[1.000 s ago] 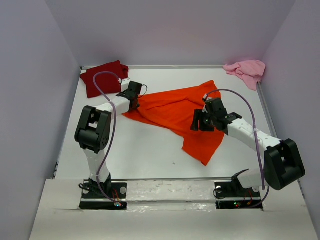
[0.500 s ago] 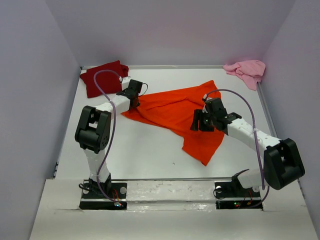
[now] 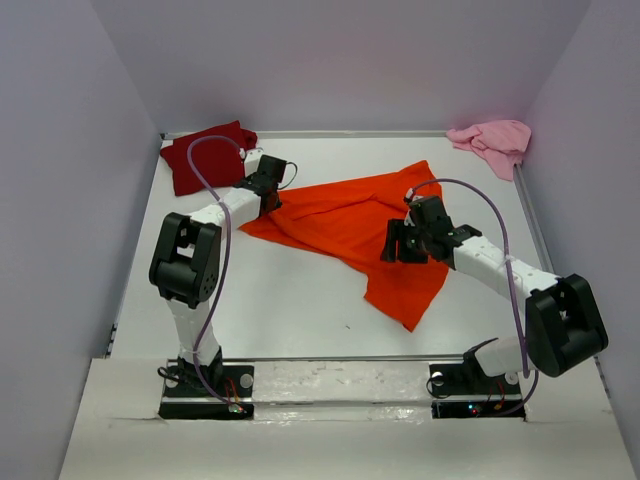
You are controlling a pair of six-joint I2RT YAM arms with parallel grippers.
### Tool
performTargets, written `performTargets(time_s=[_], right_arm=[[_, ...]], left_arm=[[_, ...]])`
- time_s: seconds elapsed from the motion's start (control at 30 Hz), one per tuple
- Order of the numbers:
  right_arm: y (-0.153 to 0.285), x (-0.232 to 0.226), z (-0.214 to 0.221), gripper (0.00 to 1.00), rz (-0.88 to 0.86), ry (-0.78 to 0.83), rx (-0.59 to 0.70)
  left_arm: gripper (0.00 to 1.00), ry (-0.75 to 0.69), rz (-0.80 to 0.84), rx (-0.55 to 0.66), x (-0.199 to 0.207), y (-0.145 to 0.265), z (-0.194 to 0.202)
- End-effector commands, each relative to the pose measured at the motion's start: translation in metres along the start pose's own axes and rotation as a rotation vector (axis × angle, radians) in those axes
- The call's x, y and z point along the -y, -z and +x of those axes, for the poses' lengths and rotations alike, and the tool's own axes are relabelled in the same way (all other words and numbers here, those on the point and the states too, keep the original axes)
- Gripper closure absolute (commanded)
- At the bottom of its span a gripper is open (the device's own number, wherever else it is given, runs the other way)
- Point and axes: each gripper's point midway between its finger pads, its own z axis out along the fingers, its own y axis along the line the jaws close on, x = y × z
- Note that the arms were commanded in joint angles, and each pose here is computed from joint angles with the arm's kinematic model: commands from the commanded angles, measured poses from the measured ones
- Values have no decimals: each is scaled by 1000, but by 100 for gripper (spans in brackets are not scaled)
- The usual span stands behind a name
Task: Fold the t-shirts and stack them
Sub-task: Fold the tshirt
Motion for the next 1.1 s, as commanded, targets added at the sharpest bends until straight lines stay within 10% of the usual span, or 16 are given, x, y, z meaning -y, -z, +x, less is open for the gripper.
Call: performTargets(time_s=[0.0, 1.07], right_arm=[[-2, -3, -9, 37, -20, 12, 38], [-3, -3, -5, 37, -24, 11, 30]], left_arm=[[58, 14, 10, 37, 4, 10, -14], [57, -42, -76, 29, -19, 4, 10]])
